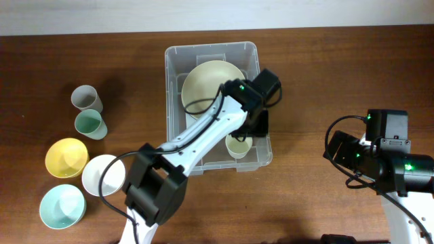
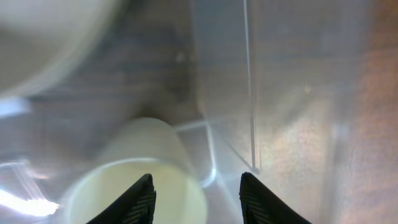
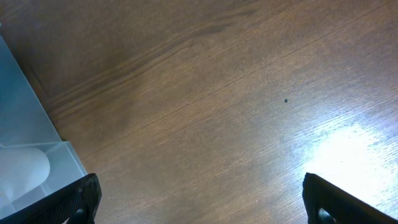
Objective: Pack container
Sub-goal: 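Release the cup and retract the left gripper leftward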
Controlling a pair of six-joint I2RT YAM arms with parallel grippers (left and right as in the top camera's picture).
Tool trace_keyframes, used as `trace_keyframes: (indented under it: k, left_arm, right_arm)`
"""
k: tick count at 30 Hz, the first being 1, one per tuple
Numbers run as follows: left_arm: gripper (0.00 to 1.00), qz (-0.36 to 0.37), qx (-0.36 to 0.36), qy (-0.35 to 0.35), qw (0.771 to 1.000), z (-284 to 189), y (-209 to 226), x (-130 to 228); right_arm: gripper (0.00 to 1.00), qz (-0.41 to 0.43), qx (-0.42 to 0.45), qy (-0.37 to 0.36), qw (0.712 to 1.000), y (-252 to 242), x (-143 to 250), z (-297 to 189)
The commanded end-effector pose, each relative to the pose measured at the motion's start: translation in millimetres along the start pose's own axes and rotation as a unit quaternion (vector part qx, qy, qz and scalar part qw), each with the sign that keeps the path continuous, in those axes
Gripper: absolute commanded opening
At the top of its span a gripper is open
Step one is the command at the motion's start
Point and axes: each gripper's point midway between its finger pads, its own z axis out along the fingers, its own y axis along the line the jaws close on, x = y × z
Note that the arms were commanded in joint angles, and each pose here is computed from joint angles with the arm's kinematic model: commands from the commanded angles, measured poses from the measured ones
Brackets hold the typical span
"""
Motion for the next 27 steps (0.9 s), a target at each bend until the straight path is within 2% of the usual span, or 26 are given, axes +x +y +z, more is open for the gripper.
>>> trace_keyframes:
  k: [1,4,7,11,14,20,23,27]
  left_arm:
    - [0.45,-0.004,-0.030,-0.121,0.992,-79,24,-42]
    - [0.45,-0.041,-0.041,-0.154,0.986,-118,58,-56]
    - [0.48,-0.101,-0.075,-0.181,0.975,-155,119,-66]
    - [0.64,-0.178,-0.122,-0.194,0.957,-193,209,-67]
    - [0.67,-0.237,-0.151,-0.186,0.942,-206,276,-64]
    - [0.68,-0.324,-0.189,-0.150,0.915,-197,366,-50]
    - [0.68,-0.350,-0.199,-0.119,0.908,-179,392,-43]
    - [0.68,-0.352,-0.210,-0.073,0.909,-148,413,-39]
  right_arm:
    - [0.99,0.000,0.002,0.000,1.000,-2,1,0]
    - [0.99,0.000,0.002,0.000,1.000,-2,1,0]
    - [0.99,0.000,0.002,0.000,1.000,-2,1,0]
    - [0.99,0.000,0.002,0.000,1.000,-2,1,0]
    - [0.99,0.000,0.002,0.000,1.000,-2,1,0]
    - [0.99,0.000,0.002,0.000,1.000,-2,1,0]
    - [0.99,0.000,0.002,0.000,1.000,-2,1,0]
    - [0.99,0.000,0.002,0.000,1.000,-2,1,0]
